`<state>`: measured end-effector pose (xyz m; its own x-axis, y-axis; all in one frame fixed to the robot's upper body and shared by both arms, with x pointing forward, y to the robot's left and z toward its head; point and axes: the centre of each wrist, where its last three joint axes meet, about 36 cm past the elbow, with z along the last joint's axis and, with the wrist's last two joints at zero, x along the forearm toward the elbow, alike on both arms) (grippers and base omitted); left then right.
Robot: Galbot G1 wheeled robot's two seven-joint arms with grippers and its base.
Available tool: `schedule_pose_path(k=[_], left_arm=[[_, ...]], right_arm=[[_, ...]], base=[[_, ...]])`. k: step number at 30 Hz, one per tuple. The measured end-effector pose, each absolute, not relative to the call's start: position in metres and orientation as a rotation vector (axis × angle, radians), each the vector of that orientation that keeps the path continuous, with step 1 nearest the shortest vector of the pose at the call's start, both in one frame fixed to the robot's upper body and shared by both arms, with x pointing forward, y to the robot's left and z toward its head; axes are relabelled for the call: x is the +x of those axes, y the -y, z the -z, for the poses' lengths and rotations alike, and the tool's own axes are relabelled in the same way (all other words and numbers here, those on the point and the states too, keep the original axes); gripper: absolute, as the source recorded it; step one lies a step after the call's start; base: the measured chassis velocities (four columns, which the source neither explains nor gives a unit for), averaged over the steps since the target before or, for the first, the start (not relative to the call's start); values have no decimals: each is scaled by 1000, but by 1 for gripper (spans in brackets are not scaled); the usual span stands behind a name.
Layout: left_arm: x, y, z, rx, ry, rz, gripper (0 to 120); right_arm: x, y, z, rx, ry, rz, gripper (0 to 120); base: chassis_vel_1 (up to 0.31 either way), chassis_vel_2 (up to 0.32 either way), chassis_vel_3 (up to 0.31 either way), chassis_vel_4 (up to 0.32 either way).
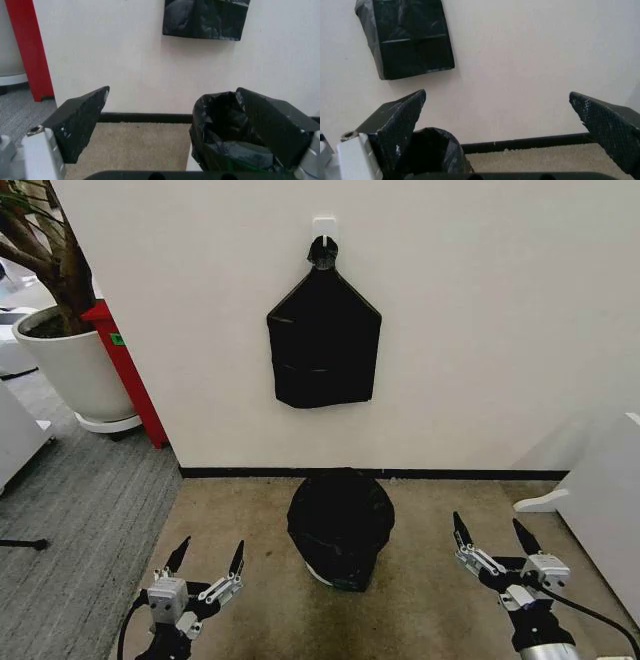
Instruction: Place the garbage bag over the trash bin.
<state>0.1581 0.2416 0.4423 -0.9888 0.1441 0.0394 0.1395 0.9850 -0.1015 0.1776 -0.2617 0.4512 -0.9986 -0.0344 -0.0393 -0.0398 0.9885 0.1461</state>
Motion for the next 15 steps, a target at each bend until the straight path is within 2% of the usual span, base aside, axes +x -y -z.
schedule_pose_path(k=[15], left_arm=[[158, -242, -442, -220, 3083, -153, 100]], right_arm=[[178, 262, -451, -57, -3096, -228, 100]], base=[[0, 0, 0, 0]])
